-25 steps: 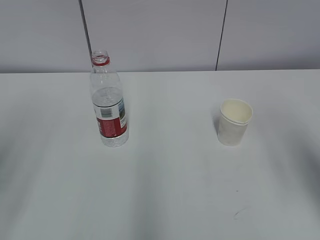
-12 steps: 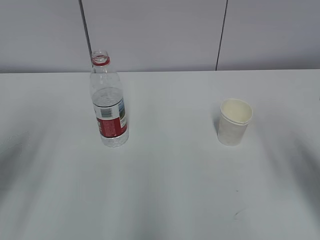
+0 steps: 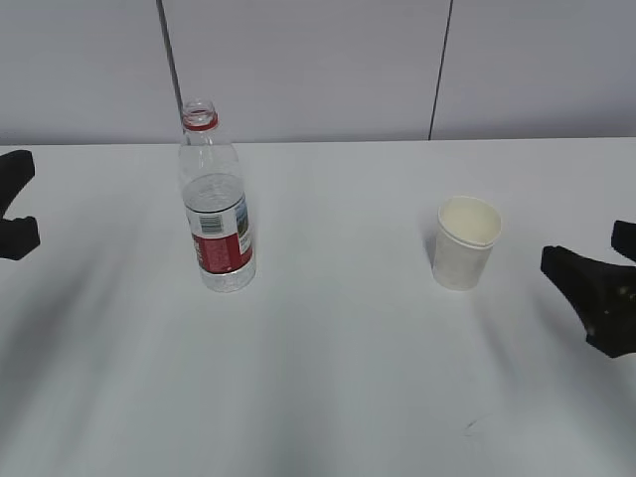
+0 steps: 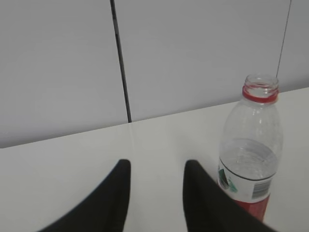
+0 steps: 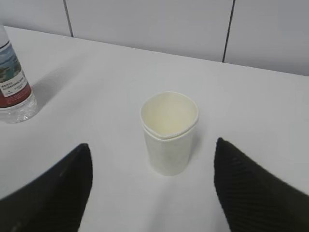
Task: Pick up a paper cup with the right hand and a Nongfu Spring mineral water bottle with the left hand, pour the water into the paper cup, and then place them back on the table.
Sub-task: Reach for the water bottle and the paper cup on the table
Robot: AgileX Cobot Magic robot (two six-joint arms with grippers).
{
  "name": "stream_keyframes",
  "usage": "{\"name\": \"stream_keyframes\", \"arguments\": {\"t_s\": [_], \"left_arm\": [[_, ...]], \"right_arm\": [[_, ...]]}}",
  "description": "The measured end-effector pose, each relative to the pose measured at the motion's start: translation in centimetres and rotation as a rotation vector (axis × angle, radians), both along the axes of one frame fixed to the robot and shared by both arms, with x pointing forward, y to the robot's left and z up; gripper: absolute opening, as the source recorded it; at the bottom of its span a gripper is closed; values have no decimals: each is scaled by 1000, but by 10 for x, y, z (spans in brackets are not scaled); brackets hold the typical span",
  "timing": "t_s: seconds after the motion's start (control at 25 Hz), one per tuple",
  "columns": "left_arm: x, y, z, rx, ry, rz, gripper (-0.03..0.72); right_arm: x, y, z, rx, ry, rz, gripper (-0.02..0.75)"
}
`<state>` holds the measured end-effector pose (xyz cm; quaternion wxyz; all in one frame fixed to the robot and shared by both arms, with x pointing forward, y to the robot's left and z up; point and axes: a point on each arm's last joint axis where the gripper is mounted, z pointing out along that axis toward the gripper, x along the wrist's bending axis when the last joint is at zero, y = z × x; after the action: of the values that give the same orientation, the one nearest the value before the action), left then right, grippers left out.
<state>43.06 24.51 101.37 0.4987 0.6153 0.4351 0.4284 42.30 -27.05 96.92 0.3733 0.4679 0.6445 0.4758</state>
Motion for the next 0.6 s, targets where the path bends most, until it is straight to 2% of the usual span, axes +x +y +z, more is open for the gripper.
{"name": "stream_keyframes", "arguments": {"t_s": [0.28,0.44,0.6], "left_arm": [[0,0,0,0,-2,0,239],[0,0,0,0,-2,0,239],[0,0,0,0,-2,0,239]], "right_arm": [[16,5,-25,63,42,34,588],[25,-1,-37,145,52,-66,587],[33,-4,-45,210,2,-124,587]]}}
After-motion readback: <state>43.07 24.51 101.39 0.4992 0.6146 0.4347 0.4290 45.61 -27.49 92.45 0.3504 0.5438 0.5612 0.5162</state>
